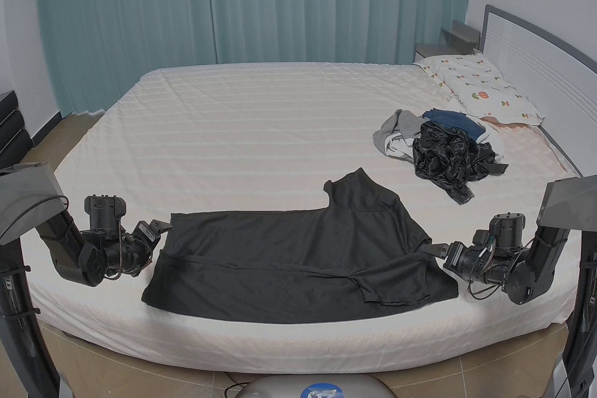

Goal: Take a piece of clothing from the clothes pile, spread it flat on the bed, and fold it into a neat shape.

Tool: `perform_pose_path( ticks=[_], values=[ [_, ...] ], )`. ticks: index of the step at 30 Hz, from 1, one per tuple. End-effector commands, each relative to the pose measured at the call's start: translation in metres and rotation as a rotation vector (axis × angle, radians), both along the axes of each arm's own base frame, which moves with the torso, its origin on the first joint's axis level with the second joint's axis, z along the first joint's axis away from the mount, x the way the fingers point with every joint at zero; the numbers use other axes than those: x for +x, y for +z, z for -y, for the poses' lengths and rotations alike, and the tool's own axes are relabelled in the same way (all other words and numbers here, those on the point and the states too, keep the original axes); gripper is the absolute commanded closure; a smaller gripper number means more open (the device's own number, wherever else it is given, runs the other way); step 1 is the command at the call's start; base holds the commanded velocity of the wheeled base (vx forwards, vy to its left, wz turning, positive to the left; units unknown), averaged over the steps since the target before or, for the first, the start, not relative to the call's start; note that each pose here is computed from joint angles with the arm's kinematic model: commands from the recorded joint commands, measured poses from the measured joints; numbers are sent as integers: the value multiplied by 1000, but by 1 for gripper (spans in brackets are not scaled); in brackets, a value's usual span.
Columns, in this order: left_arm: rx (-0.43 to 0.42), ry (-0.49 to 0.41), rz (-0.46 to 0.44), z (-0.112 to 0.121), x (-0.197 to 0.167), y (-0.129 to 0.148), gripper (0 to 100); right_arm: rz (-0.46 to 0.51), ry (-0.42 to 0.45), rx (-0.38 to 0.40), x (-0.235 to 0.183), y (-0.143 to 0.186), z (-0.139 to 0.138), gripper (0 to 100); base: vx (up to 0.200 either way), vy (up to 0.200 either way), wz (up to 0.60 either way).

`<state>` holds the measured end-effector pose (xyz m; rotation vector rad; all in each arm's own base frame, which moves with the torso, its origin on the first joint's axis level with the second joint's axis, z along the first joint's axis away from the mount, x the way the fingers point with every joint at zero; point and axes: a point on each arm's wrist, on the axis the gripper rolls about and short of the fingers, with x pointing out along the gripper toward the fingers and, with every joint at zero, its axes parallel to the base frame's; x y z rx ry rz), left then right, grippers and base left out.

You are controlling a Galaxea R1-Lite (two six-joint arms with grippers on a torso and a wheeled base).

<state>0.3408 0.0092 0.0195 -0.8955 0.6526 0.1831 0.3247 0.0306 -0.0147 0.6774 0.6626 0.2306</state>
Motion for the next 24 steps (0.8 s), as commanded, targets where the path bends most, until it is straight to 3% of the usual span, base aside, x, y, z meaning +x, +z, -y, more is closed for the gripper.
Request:
perform_pose_path(
  ticks=[1, 5, 11, 24],
  values=[
    [55, -46, 8, 0, -5, 4, 0, 8, 2, -1, -3, 0, 0, 0, 0, 0, 0],
    [147, -148, -9, 4, -3, 1, 0, 3, 2, -1, -4, -1, 0, 0, 0, 0, 0],
    [193, -277, 18, 9, 1, -1, 0, -4, 2, -2, -5, -3, 0, 0, 0, 0, 0],
    [259, -330, 10, 13, 24, -17, 0, 3, -9, -10, -5, -2, 0, 0, 0, 0, 0]
  ],
)
